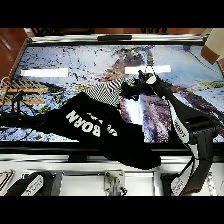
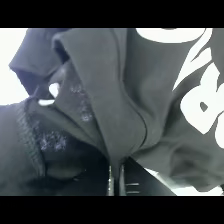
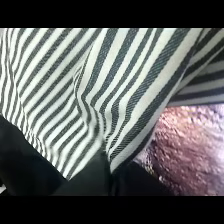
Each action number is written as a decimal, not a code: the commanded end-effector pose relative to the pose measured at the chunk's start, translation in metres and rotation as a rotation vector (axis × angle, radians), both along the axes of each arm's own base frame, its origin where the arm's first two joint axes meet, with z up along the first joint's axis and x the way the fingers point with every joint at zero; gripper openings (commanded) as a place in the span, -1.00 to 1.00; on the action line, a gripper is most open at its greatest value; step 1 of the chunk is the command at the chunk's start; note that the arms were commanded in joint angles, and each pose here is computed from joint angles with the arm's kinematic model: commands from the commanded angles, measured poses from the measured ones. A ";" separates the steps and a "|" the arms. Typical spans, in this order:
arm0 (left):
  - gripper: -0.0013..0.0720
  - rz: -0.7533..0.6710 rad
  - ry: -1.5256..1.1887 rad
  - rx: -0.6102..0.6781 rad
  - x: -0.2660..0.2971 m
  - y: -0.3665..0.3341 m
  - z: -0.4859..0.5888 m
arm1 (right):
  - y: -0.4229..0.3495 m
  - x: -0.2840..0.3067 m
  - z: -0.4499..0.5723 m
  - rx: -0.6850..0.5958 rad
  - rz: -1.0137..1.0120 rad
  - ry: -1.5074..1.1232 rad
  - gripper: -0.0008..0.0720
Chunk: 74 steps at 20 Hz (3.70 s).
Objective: Fold the shirts.
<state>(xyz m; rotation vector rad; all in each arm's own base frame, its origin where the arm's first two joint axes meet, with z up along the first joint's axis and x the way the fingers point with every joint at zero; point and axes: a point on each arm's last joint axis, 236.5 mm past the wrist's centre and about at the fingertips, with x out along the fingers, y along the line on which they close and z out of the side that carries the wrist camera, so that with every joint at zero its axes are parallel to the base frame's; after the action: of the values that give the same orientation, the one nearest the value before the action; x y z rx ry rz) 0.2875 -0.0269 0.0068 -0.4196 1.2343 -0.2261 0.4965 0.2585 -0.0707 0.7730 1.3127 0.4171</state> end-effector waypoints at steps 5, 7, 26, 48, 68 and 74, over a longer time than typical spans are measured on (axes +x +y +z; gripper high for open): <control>-0.83 0.393 -0.474 -0.260 0.117 0.008 0.095 | -0.092 0.020 0.059 -0.187 -0.031 -0.164 -0.79; -0.83 0.491 -0.600 -0.255 0.148 0.022 0.120 | -0.166 -0.007 0.074 -0.373 -0.022 -0.100 -0.79; 1.00 -0.067 -0.113 -0.387 0.248 -0.072 0.048 | -0.184 -0.161 0.083 -0.238 -0.273 -0.120 -0.79; 0.25 -0.171 0.228 -0.310 0.054 -0.213 -0.076 | -0.177 -0.160 0.088 -0.226 -0.223 -0.159 -0.79; -0.83 0.155 -0.501 -0.213 0.160 0.057 0.254 | -0.239 -0.074 0.361 -0.468 -0.392 -0.924 -0.79; -0.83 0.124 -0.413 -0.193 0.151 0.057 0.232 | -0.271 -0.101 0.345 -0.696 -0.343 -0.853 -0.79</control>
<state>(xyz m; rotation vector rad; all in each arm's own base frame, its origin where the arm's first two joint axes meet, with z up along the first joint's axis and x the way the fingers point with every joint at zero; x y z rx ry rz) 0.4469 0.0280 0.2456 -0.5923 0.7345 -0.3105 0.4070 0.0087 0.2734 0.2466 0.4236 0.0567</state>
